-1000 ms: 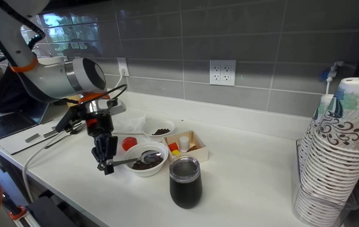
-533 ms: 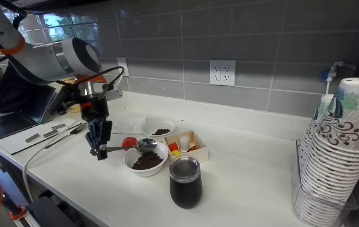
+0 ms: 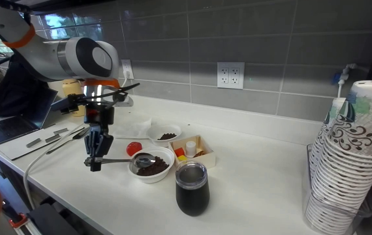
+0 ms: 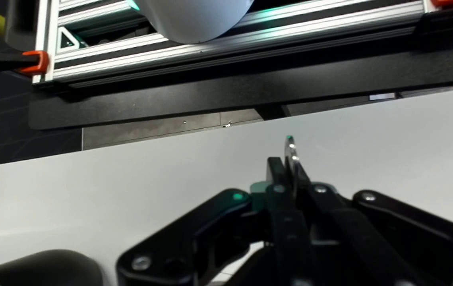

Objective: Use the silver spoon to stir the contents in the white bowl.

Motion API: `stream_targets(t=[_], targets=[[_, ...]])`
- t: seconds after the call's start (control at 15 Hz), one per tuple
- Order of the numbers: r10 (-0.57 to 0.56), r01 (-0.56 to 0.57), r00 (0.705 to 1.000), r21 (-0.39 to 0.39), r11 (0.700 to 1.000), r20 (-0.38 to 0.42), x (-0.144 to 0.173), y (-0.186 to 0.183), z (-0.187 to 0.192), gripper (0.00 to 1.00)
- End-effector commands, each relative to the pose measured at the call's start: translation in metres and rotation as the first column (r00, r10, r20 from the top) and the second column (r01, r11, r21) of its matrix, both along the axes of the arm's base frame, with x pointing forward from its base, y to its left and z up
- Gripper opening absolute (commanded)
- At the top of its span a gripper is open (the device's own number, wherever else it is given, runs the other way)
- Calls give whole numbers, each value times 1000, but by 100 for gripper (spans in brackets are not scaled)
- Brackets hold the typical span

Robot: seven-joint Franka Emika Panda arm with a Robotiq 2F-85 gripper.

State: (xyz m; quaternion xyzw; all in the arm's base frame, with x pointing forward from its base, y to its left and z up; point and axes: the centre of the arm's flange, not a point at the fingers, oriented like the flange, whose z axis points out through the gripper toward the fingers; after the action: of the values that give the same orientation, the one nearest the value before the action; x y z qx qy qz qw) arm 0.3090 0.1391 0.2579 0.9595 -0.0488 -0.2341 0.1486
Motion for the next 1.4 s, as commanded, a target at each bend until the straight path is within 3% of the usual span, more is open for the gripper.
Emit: stream_targets(t=[0.0, 0.47, 0.93, 1.33], targets=[[-72, 65, 994, 83, 994, 83, -15, -32, -1, 1], [-142, 101, 961, 175, 979, 238, 13, -50, -4, 1], [-154, 86, 968, 312, 946, 199, 18, -52, -5, 1], [-147, 54, 973, 442, 895, 179, 23, -50, -15, 1]])
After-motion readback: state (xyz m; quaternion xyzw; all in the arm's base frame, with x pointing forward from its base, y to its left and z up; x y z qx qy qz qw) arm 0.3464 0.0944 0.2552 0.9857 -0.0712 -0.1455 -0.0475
